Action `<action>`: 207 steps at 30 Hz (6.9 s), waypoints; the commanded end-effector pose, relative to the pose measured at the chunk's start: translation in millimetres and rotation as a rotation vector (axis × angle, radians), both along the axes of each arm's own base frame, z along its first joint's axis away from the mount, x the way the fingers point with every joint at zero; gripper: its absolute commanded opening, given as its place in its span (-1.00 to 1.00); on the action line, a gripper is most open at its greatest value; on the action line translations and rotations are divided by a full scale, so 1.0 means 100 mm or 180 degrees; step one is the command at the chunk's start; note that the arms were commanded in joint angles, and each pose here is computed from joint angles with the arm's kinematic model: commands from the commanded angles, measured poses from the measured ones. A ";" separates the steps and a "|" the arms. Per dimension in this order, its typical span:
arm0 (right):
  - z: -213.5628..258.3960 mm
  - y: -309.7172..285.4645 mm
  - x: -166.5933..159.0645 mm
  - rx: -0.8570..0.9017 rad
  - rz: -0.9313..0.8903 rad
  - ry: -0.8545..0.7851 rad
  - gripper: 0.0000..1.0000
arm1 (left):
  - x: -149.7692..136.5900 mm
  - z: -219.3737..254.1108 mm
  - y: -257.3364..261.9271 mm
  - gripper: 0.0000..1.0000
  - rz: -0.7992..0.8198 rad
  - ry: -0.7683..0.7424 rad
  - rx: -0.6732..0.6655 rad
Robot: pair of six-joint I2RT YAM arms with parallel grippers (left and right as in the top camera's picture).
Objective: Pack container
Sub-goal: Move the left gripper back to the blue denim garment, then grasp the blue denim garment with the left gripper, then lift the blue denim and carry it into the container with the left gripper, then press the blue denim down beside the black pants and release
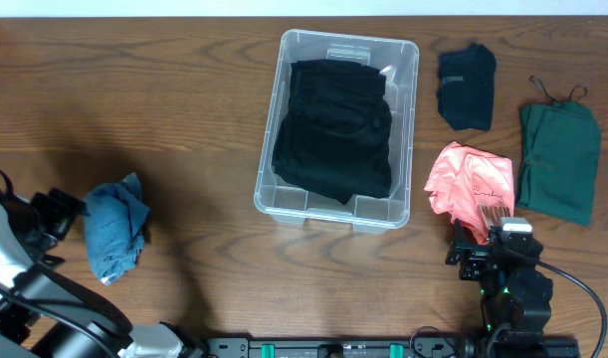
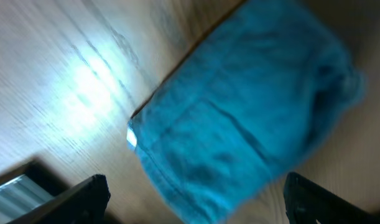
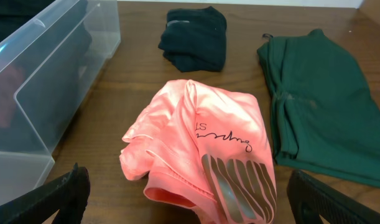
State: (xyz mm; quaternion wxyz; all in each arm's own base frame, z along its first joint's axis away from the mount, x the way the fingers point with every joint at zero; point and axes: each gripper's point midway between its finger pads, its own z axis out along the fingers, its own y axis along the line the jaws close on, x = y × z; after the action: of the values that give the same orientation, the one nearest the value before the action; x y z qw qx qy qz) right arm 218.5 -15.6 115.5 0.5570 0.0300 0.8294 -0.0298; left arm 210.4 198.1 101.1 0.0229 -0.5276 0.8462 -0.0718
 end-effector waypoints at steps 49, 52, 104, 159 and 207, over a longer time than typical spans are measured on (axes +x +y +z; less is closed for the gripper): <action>0.00 -0.02 0.00 0.0040 -0.0049 -0.0006 0.98 | 1.33 0.58 -1.11 0.67 -0.0483 -0.2973 -0.0864; 0.00 -0.02 0.00 0.0040 -0.0050 -0.0006 0.99 | 1.29 0.70 -1.00 0.67 -0.0475 -0.3031 -0.0533; 0.00 -0.02 0.00 0.0040 -0.0049 -0.0006 0.99 | 1.32 -1.02 -0.45 0.68 -0.0566 -0.2088 -0.0243; 0.00 -0.02 0.00 0.0040 -0.0049 -0.0006 0.98 | 1.69 1.14 -4.22 -0.88 -0.2453 -0.3816 -0.1146; 0.00 -0.02 0.00 0.0040 -0.0050 -0.0006 0.98 | 1.32 0.63 -5.19 -0.88 -0.2453 -0.2983 -0.1799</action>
State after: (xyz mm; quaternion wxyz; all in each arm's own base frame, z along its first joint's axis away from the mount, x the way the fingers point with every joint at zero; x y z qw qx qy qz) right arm 218.5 -15.7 115.5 0.5570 0.0314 0.8294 -0.0291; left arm 335.8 -321.3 170.4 0.2146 -0.0854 0.8174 -0.5277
